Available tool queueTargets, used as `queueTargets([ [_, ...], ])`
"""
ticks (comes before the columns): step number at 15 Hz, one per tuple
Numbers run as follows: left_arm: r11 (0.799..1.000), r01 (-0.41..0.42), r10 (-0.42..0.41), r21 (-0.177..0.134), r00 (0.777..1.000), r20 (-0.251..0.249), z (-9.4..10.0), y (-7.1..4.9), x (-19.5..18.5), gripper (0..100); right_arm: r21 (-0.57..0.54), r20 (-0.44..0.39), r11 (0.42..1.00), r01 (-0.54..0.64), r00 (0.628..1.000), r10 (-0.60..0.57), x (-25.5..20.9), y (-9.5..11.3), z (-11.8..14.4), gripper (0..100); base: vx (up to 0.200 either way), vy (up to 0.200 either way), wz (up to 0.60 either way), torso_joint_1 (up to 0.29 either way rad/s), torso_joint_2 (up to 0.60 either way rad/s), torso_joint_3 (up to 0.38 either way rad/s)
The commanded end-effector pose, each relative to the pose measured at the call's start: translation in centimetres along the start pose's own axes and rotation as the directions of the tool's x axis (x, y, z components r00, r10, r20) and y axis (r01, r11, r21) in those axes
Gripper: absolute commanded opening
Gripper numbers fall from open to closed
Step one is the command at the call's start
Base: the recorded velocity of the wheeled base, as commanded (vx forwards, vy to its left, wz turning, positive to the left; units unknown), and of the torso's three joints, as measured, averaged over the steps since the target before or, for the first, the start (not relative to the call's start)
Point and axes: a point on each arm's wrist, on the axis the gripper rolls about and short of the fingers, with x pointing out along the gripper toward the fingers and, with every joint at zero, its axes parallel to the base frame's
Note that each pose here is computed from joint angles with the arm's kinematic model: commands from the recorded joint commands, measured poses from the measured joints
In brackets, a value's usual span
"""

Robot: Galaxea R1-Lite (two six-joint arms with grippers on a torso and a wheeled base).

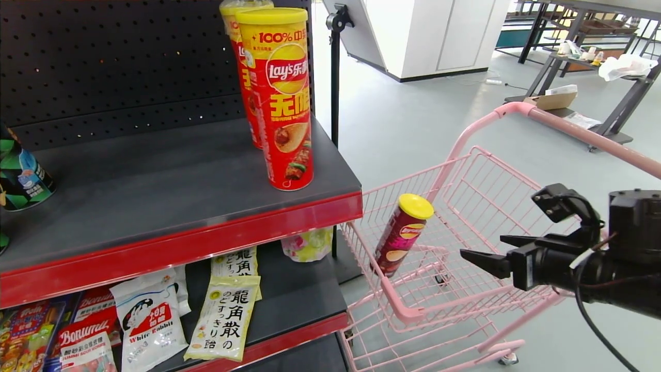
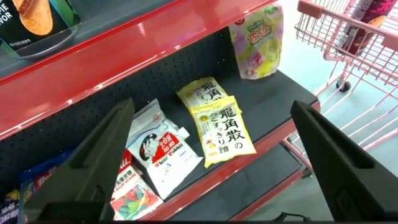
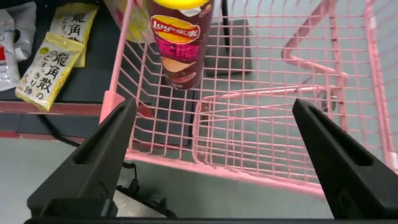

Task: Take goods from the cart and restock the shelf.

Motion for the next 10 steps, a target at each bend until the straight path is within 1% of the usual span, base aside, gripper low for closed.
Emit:
queueTargets([
  [1,1.0,0.003,-0.003,0.004,1.0,-0.027,0.4,0.0,0.4,100,-0.003,-0.091,0.998,-0.071,0.993,0.07,5.4,0.4,-1.4,100,0.0,0.0,0.0,0.0,0.0,0.0],
  [3,1.0,0.006,-0.006,0.006,0.999,-0.035,0.5,0.0,0.5,100,-0.006,-0.09,0.996,-0.087,0.992,0.086,6.6,0.6,-1.0,100,0.0,0.0,0.0,0.0,0.0,0.0],
  [5,1.0,0.008,-0.008,0.006,0.999,-0.046,0.6,0.0,0.7,100,0.013,-0.084,0.996,-0.092,0.992,0.093,8.8,0.3,-0.4,100,0.0,0.0,0.0,0.0,0.0,0.0],
  [6,1.0,0.008,-0.008,0.006,0.999,-0.046,0.6,0.0,0.7,100,0.013,-0.084,0.996,-0.092,0.992,0.093,8.8,0.3,-0.4,100,0.0,0.0,0.0,0.0,0.0,0.0],
  [7,1.0,0.006,-0.006,0.008,0.999,-0.052,0.6,0.0,0.8,100,0.017,-0.074,0.995,-0.095,0.993,0.096,9.8,0.2,0.1,100,0.0,0.0,0.0,0.0,0.0,0.0],
  [10,1.0,0.008,-0.007,0.01,0.998,-0.061,0.6,0.0,0.9,100,0.016,-0.059,0.994,-0.109,0.992,0.11,11.4,-0.1,0.4,100,0.0,0.0,0.0,0.0,0.0,0.0],
])
